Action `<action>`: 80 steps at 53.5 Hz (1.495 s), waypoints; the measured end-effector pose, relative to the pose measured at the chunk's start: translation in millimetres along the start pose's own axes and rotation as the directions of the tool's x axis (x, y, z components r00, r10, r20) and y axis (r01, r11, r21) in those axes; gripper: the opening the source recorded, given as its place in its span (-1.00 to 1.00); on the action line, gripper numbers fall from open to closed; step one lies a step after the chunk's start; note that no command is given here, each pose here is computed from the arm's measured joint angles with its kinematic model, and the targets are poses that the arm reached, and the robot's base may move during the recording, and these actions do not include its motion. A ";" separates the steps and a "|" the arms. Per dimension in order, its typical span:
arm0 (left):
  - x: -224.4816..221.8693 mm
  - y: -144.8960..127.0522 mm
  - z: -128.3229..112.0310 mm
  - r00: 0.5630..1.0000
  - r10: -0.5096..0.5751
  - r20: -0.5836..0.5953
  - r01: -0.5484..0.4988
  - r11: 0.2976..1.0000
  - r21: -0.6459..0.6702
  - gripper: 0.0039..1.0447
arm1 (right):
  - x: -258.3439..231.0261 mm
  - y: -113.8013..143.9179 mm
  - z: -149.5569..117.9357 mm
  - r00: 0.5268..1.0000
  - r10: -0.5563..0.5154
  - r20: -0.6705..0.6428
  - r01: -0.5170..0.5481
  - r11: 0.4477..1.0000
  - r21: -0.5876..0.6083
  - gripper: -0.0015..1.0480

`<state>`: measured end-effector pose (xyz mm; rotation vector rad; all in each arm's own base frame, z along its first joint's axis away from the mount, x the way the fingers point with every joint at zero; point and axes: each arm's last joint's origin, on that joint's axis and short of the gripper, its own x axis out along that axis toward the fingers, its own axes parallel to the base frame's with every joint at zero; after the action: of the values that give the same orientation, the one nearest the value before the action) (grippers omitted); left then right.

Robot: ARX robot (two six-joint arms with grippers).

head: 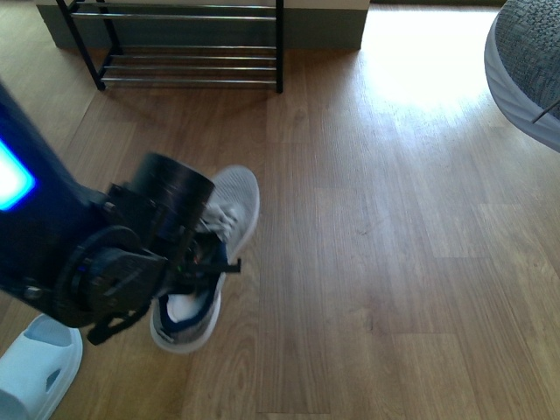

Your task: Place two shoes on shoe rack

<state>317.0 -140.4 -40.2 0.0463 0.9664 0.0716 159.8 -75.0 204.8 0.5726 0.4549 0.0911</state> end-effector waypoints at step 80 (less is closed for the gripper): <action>-211.5 82.4 1.0 0.921 0.068 0.383 0.007 0.982 -0.191 -0.98 | -0.1 0.1 0.0 1.000 0.002 0.000 -0.002 1.000 -0.001 -0.98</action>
<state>194.8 -75.6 139.7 -0.0976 0.5576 0.1768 159.7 -74.9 204.9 0.5724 0.4541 0.0932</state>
